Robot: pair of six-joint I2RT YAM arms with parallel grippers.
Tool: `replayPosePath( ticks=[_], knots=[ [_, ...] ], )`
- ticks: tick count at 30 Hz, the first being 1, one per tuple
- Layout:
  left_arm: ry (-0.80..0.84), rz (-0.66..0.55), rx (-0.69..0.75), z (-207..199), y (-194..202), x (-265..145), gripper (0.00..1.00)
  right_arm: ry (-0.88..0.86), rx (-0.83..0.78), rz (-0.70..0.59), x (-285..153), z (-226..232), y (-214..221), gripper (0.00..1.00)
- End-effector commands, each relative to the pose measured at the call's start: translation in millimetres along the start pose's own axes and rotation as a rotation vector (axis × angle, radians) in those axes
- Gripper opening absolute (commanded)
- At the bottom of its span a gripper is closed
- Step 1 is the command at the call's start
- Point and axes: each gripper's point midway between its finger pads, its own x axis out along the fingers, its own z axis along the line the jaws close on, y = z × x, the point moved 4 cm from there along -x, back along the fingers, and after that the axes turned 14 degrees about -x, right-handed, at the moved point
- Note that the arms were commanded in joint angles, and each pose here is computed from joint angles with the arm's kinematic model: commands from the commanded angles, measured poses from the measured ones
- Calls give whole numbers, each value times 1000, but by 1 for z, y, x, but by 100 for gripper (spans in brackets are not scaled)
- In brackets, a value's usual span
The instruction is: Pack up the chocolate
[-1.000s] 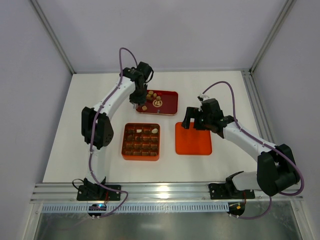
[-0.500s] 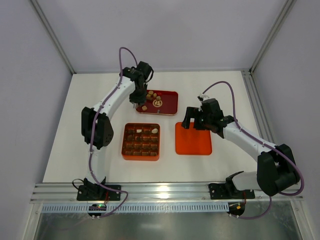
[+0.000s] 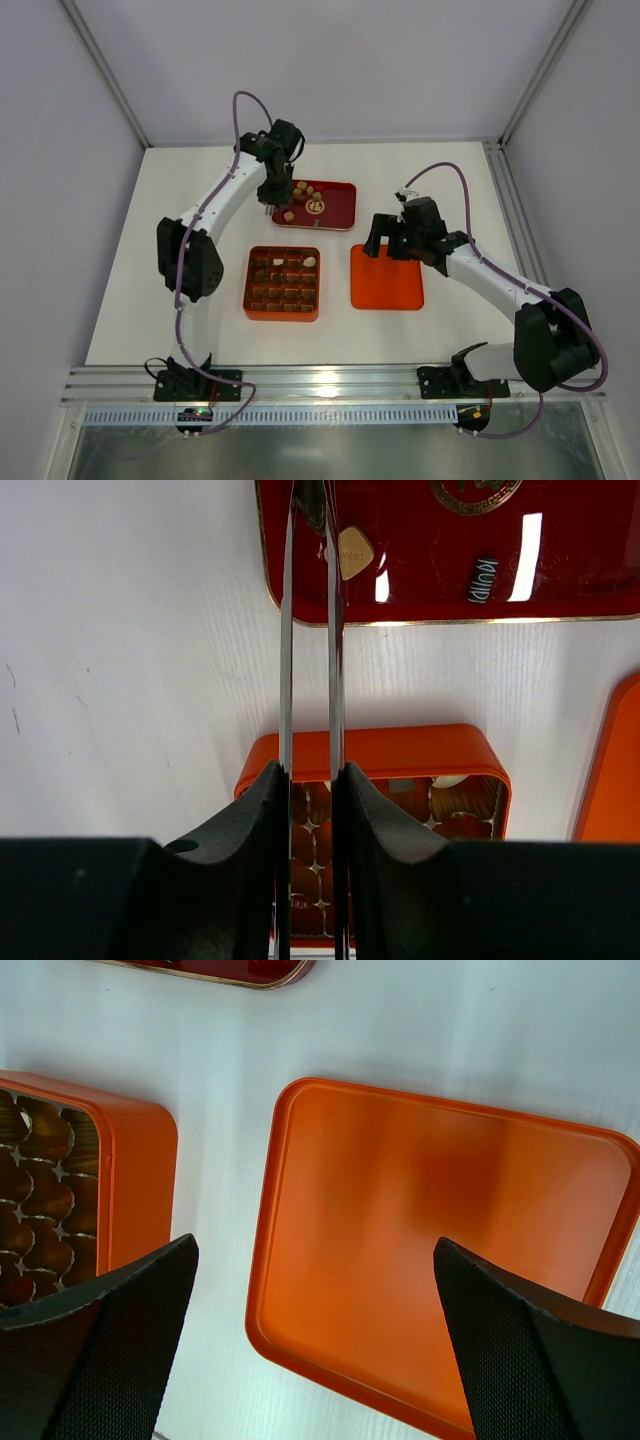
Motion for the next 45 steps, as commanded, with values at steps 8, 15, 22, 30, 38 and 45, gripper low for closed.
replayPosePath(
  ticks=[8, 15, 22, 30, 38, 45],
  knots=[
    [49, -59, 0, 4, -1, -37, 28, 8, 3, -47, 0, -1, -13, 100],
    [50, -61, 1, 4, 0, -40, 28, 9, 4, -50, -2, -1, -14, 100],
    [57, -64, 4, 3, 2, -45, 28, 10, 3, -52, -2, -1, -14, 100],
    [61, -64, 9, 4, 5, -49, 28, 11, 7, -57, -4, -1, -15, 100],
    [77, -65, 8, 5, 11, -56, 28, 16, 10, -61, -7, -1, -15, 100],
    [91, -64, 10, 7, 20, -65, 28, 27, 16, -64, -8, -2, -14, 100]
  ],
)
